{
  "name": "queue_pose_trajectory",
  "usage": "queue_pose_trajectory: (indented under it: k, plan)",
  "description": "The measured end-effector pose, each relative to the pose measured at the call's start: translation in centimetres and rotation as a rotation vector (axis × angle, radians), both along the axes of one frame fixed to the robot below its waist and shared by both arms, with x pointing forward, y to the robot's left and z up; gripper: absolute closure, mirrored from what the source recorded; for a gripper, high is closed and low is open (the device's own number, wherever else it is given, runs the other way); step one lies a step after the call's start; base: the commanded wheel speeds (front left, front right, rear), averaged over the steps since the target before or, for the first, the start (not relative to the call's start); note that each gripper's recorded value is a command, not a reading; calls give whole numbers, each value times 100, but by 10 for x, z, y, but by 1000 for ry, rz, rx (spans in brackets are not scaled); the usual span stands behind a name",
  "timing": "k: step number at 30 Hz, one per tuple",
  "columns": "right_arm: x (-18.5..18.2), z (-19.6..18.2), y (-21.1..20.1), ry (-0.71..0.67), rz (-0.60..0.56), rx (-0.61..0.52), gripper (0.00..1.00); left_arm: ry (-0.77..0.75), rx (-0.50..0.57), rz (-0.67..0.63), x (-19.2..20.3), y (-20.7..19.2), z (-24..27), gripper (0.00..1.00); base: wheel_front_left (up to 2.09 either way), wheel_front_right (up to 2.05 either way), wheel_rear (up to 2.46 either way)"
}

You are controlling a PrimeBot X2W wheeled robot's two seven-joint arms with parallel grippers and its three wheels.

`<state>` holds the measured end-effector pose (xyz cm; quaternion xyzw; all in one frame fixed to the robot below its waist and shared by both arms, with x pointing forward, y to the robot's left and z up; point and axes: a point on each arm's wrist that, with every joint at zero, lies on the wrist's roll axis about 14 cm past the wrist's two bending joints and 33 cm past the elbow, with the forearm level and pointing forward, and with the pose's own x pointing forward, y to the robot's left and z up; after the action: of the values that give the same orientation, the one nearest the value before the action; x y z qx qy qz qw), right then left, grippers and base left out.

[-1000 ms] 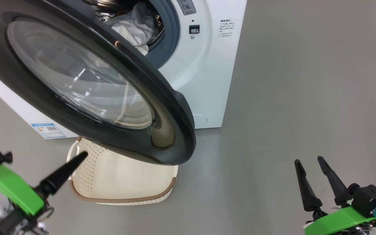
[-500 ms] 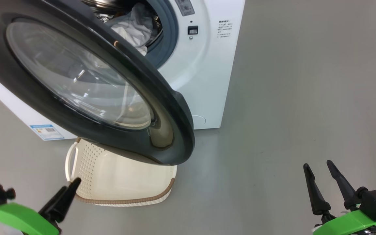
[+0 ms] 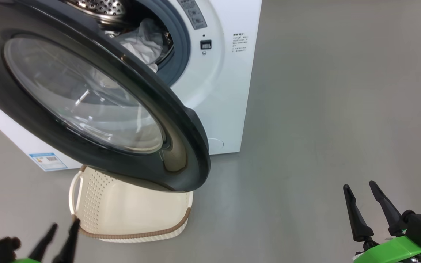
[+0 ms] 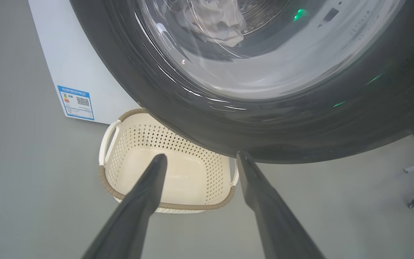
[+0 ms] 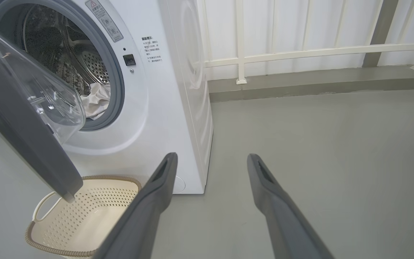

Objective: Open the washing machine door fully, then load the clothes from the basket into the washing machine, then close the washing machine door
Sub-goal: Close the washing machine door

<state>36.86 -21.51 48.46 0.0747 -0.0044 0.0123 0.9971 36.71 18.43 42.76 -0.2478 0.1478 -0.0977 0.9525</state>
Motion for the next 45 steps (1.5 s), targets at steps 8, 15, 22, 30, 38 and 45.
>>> queue_pose_trajectory:
  k: [8, 15, 22, 30, 38, 45]
  plan:
    - [-3, 6, -5, -18, -14, -2, 0, -210, 148, 64, 21, 14, 44, 0, 0, 0, 0]
    - [-5, 6, -9, -18, -26, 0, 0, -263, 216, 84, 15, 10, 51, 0, 0, 0, 0]
    - [-5, 3, -9, -8, -31, 3, 0, -254, 235, 112, 10, 8, 44, 0, 0, 0, 0]
    - [-5, 1, -8, -5, -34, 13, 0, -207, 239, 120, 4, 7, 29, 0, 0, 0, 0]
    - [-3, 1, -6, -4, -30, 14, 0, -206, 239, 129, 3, 9, 29, 0, 0, 0, 0]
    - [-3, -1, -5, 0, -29, 17, 0, -210, 238, 126, 4, 8, 30, 0, 0, 0, 0]
